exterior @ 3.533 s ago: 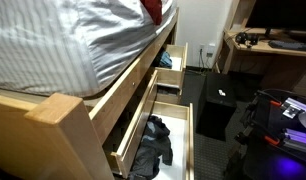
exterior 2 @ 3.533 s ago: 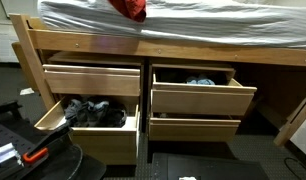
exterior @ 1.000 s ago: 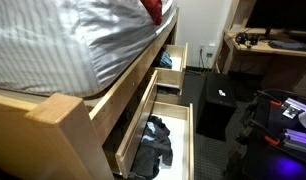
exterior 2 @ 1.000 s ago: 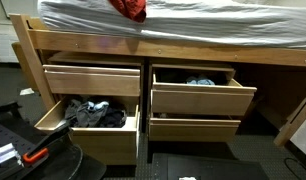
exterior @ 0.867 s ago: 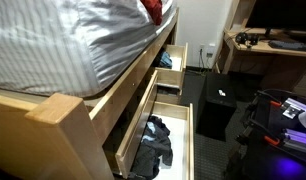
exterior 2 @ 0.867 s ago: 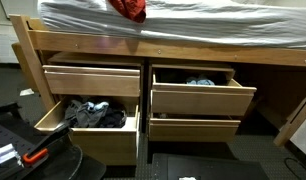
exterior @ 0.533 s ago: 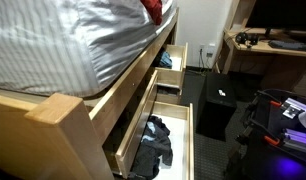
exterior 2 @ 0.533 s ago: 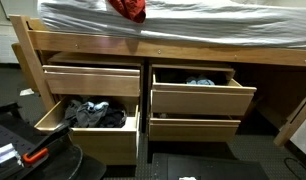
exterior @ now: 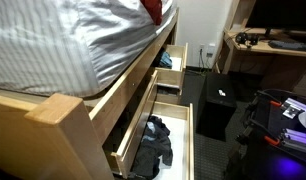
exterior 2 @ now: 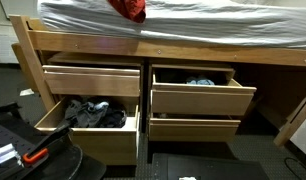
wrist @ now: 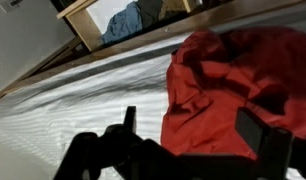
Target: Take a t-shirt out of the top right drawer and put it on the bed
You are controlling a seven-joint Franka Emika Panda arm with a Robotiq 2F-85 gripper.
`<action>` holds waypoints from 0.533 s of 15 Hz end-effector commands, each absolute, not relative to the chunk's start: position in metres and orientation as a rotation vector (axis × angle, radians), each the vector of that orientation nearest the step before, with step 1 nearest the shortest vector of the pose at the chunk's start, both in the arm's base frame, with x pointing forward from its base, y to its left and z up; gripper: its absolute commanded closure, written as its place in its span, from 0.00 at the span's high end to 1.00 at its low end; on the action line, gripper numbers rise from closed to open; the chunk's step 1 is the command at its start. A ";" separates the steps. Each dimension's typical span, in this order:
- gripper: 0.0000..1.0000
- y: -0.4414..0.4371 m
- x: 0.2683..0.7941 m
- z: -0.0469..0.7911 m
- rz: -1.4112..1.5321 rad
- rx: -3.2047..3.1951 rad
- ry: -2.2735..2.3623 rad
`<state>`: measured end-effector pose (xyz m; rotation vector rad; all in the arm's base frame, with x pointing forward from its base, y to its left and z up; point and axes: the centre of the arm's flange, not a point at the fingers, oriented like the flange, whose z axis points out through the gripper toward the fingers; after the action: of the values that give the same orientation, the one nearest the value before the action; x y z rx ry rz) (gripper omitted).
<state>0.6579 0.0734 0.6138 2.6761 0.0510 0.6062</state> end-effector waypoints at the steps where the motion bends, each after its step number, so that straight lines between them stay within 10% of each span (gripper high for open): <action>1: 1.00 0.074 0.654 0.603 0.574 2.694 0.053; 8: 1.00 0.074 0.644 0.595 0.549 2.710 0.052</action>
<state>0.6442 0.0735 0.5952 2.7102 0.0522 0.5492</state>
